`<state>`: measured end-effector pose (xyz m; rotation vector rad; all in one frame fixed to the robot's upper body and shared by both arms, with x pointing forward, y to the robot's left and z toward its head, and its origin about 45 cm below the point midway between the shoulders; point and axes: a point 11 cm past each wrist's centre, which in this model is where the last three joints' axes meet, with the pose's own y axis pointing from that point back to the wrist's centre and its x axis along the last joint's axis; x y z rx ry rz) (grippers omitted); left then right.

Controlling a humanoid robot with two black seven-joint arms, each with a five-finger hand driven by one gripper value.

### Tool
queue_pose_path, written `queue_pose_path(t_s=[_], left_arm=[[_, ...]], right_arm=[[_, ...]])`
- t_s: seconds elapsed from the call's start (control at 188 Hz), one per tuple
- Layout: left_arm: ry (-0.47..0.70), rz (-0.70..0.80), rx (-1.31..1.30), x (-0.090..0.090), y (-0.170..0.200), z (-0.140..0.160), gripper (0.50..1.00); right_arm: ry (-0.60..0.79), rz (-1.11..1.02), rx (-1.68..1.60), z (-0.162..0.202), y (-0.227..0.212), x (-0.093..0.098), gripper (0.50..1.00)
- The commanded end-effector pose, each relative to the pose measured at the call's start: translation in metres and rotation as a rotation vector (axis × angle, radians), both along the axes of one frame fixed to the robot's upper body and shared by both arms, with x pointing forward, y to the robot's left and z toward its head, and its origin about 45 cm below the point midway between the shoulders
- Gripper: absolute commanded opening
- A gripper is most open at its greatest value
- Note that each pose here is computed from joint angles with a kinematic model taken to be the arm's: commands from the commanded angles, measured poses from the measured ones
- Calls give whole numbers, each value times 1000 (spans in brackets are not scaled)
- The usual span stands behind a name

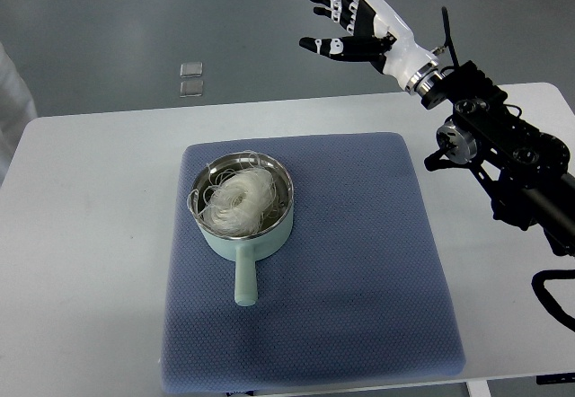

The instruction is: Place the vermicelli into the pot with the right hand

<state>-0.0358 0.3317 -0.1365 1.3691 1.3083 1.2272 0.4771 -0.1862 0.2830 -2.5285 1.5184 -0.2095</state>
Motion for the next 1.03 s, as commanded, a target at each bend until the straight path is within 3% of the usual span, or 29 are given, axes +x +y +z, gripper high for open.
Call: queue_pose_path(t_s=[0.0, 0.346, 1.027], left_arm=[[1, 0, 0, 0, 0, 0, 1000], [0, 0, 0, 0, 0, 0, 1000], [-1, 3, -2, 0, -1, 0, 1000]], right_arm=[[92, -98, 125, -26, -21, -3, 915], [365, -340, 463, -89, -55, -6, 915], [440, -410, 393, -125, -65, -19, 928]])
